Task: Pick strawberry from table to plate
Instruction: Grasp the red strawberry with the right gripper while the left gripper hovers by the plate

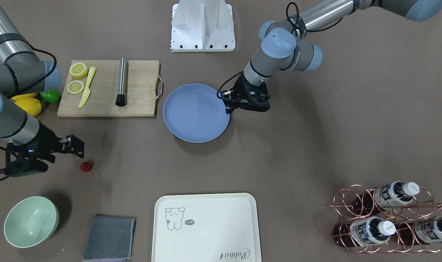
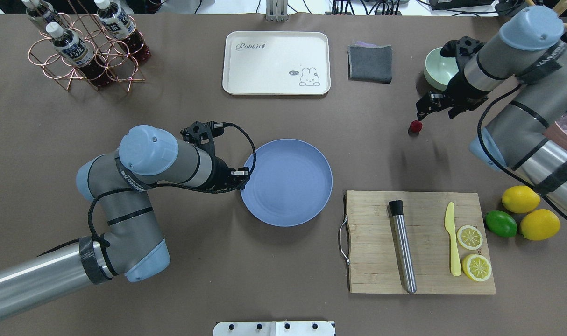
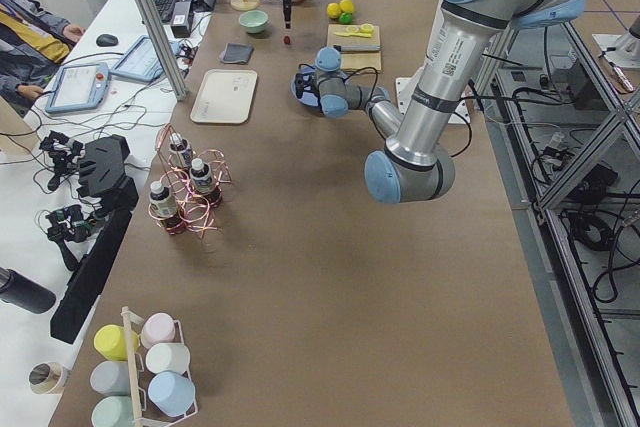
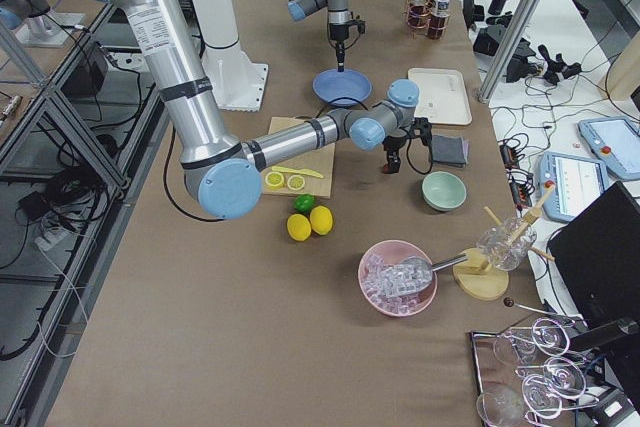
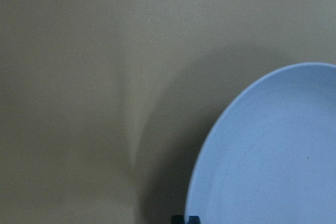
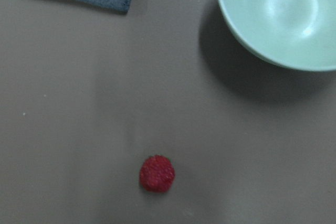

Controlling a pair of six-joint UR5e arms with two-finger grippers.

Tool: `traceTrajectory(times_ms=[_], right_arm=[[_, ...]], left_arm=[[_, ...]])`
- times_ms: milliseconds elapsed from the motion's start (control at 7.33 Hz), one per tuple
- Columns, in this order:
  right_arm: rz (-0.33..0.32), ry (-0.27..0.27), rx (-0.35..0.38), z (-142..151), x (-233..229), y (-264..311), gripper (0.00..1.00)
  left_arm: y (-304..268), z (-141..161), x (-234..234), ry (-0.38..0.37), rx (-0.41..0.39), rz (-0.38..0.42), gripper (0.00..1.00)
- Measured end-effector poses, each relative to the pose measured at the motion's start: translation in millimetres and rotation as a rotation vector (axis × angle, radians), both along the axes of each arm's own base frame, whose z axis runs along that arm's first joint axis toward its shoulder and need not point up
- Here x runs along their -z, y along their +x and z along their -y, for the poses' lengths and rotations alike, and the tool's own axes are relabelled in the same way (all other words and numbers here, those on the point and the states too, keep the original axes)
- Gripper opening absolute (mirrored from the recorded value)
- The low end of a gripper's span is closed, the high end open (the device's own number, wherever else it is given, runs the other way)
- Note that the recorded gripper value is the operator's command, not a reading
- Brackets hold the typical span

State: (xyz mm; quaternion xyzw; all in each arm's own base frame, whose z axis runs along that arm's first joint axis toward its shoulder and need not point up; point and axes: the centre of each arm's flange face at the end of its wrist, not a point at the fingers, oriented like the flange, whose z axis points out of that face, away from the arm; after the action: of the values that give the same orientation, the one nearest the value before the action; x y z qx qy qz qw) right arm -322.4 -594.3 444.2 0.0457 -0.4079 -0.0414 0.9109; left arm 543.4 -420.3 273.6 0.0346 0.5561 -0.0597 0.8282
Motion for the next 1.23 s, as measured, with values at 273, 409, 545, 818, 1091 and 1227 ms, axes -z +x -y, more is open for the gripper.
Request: traceTrajectory(times_ms=[273, 409, 545, 818, 1091, 1227], right_arm=[[-0.045, 0.020, -0.001, 7.5, -0.4, -28.0, 0.76], [-0.055, 0.023, 0.002, 6.7, -2.5, -32.8, 0.65], [-0.061, 0.024, 0.006, 4.6, -5.4, -35.7, 0.56], [-0.068, 0.024, 0.016, 0.2, -8.4, -43.5, 0.55], [-0.079, 0.023, 0.022, -1.3, -12.7, -49.1, 0.19], [-0.085, 0.025, 0.019, -0.7, -13.6, -50.0, 0.00]], left_arm=[[-1.6, 0.2, 0.9, 0.001, 0.001, -0.002, 0.91], [-2.7, 0.6, 1.9, 0.001, 0.002, -0.004, 0.91], [-4.1, 1.3, 3.1, 0.001, 0.004, -0.006, 0.91], [-8.8, 1.8, 6.0, 0.004, 0.008, -0.013, 0.91], [-14.6, 0.2, 7.5, 0.007, 0.010, -0.019, 0.91], [-17.0, -0.7, 7.9, 0.007, 0.011, -0.020, 0.91]])
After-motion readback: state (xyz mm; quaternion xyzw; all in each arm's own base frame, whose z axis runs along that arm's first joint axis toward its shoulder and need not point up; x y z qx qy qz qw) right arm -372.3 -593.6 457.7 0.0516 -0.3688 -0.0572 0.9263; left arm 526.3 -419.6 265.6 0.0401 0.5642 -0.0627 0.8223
